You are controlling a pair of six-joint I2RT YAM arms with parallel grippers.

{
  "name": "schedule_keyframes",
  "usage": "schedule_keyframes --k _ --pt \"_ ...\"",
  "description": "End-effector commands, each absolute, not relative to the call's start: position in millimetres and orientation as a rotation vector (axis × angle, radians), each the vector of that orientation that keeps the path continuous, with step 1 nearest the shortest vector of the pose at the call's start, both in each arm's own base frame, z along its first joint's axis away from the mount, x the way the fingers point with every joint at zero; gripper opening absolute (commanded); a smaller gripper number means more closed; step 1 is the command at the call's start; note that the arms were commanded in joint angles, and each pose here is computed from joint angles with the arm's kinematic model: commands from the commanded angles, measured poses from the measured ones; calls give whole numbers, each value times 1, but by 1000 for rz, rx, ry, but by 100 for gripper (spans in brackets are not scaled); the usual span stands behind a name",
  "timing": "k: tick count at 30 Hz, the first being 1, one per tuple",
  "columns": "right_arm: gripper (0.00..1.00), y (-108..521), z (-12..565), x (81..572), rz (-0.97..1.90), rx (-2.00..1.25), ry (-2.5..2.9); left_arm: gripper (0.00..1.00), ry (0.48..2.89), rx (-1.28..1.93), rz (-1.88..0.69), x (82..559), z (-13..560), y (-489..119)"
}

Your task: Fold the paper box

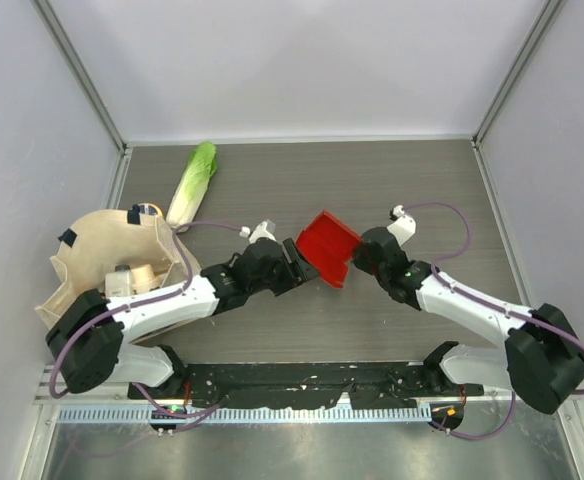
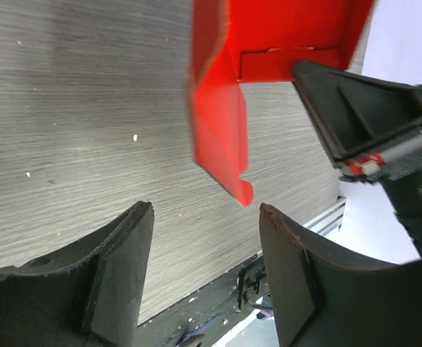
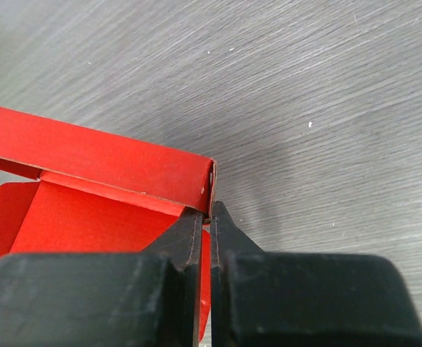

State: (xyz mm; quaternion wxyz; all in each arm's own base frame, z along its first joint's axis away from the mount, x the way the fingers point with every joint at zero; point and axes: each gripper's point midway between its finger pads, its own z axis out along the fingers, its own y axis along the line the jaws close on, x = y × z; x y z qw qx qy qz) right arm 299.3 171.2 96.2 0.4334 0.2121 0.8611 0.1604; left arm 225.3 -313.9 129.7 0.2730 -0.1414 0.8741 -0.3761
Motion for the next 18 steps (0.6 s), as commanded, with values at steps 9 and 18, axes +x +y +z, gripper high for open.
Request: schedule_keyframes --k 9,18 --pt "1 157 122 285 538 701 2011 45 2234 -384 -1008 247 157 -353" --pt "10 170 128 275 632 588 2032 3 2197 -312 -960 241 162 -353"
